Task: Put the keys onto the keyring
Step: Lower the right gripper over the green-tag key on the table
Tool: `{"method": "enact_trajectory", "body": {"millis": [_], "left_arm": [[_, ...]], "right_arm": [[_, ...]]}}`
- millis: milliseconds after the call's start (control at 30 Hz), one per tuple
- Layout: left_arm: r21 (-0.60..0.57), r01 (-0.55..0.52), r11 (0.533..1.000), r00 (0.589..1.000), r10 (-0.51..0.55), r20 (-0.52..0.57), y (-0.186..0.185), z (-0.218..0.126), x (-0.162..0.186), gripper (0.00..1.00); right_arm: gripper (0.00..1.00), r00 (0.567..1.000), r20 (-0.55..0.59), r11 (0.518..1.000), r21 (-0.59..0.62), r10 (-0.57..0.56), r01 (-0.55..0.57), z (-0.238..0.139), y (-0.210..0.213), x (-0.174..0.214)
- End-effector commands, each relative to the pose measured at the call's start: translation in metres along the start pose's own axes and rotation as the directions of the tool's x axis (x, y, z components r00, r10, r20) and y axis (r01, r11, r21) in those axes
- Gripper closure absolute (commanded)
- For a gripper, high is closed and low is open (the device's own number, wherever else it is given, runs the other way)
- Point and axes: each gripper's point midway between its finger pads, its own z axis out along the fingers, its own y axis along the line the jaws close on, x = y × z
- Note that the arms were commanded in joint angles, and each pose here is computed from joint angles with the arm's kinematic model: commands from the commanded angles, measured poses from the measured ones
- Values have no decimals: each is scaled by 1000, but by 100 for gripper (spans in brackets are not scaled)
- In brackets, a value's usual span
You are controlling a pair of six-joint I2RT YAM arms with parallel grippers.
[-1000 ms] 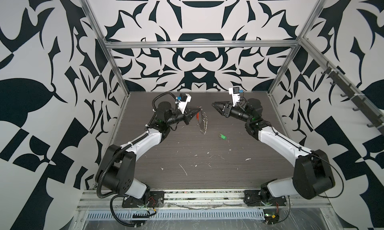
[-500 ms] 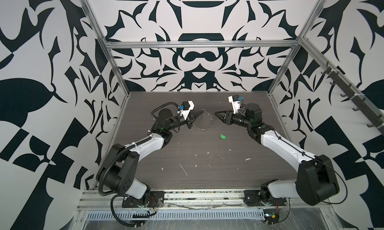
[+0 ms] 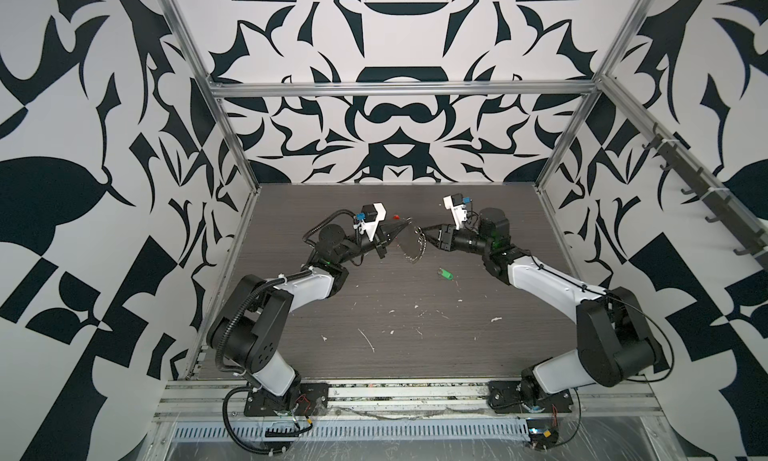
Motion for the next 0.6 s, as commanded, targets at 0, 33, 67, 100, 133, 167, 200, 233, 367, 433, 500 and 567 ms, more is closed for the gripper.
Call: {"method": "enact_trajectory", "body": {"millis": [0, 33, 67, 100, 133, 167, 200, 233, 367, 433, 500, 567], "left_arm": [[-11, -26, 1000, 997, 27, 79, 2, -1, -17, 100], [-13, -24, 1000, 996, 25, 83, 3, -1, -18, 100], [-14, -22, 1000, 996, 23, 83, 3, -1, -18, 100], [-12, -19, 1000, 996, 20, 85, 3, 0, -19, 100], [-15, -15, 1000, 996, 17, 86, 3, 0, -19, 100], [-18, -11, 1000, 996, 12, 88, 4, 0, -19, 100], [-17, -7, 1000, 996, 8, 90, 4, 0, -18, 100], [-16, -2, 1000, 996, 4, 94, 5, 0, -19, 100], [-22, 13, 1000, 995, -11, 97, 7, 1, -16, 100], [-26, 21, 999, 996, -18, 91, 8, 1, -13, 100], [-34, 29, 999, 996, -26, 81, 10, 1, -9, 100], [-49, 38, 998, 997, -35, 63, 12, -1, -3, 100]], "right_arm": [[65, 995, 62, 994, -75, -75, 79, -1, 31, -27], [65, 995, 63, 994, -78, -77, 82, -1, 32, -27], [65, 995, 65, 994, -79, -75, 80, 0, 32, -28], [65, 995, 65, 993, -81, -76, 82, 1, 33, -28], [65, 995, 66, 993, -82, -76, 81, 2, 33, -29], [65, 995, 66, 993, -86, -77, 82, 3, 34, -29], [65, 995, 64, 993, -89, -74, 80, 5, 34, -28], [65, 995, 64, 992, -94, -76, 82, 6, 35, -28], [66, 996, 60, 992, -100, -69, 75, 12, 36, -29], [66, 996, 60, 994, -85, -67, 72, 11, 34, -28], [66, 996, 49, 997, 20, -72, 71, 6, 19, -25], [65, 996, 22, 973, 220, -82, 75, -8, -9, -17]]}}
